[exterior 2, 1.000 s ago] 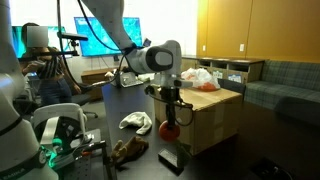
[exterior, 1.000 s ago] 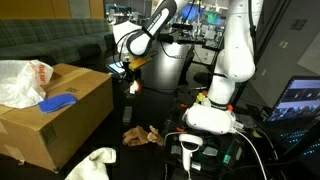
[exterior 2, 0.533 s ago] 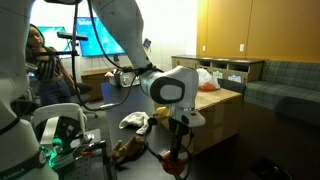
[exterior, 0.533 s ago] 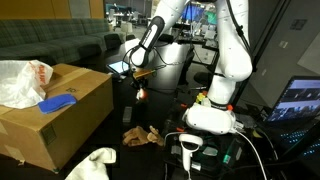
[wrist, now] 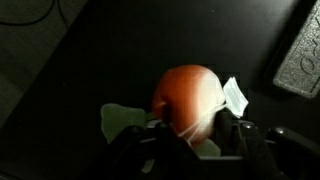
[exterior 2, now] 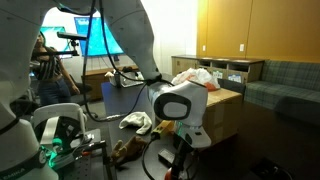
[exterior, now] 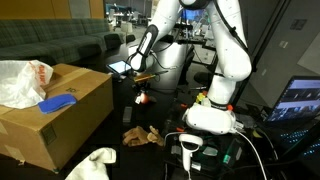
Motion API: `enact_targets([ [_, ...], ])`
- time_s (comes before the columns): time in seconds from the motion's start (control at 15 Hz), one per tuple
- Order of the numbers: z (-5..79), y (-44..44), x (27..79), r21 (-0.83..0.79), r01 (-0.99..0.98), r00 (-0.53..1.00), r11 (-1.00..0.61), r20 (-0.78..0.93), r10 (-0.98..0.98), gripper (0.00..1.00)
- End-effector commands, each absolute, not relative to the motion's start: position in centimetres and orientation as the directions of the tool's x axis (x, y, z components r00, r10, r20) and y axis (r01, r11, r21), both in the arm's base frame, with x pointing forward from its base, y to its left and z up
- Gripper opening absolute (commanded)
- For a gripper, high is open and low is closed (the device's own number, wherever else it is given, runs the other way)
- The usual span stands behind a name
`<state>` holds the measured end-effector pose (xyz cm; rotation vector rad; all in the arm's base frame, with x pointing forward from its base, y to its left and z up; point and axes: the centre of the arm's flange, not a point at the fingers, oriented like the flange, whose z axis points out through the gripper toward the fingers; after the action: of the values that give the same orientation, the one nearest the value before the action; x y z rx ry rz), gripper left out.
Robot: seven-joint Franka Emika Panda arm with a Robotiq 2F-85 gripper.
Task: Remove the orange plush toy from the box and replace it with the gray duster, remove the blue object from the box and replace it with the brown toy and remove the plastic bag from the box and replace it with the white towel
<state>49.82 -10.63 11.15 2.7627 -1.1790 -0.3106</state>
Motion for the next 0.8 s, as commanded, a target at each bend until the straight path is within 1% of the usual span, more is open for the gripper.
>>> enact_targets([
  [0.0,12.6,-9.7,51.0,0.14,-0.693,0.696,-0.707,-0.128,-0.707,0.79],
  [0.2,13.9,-8.6,51.4,0.13,-0.681,0.711,-0.721,-0.118,-0.693,0.99],
  [0.53,15.4,-4.1,52.7,0.078,-0.639,0.755,-0.765,-0.124,-0.643,1.0],
  [0.73,15.1,-0.8,53.6,0.037,-0.64,0.755,-0.767,-0.158,-0.637,0.99],
])
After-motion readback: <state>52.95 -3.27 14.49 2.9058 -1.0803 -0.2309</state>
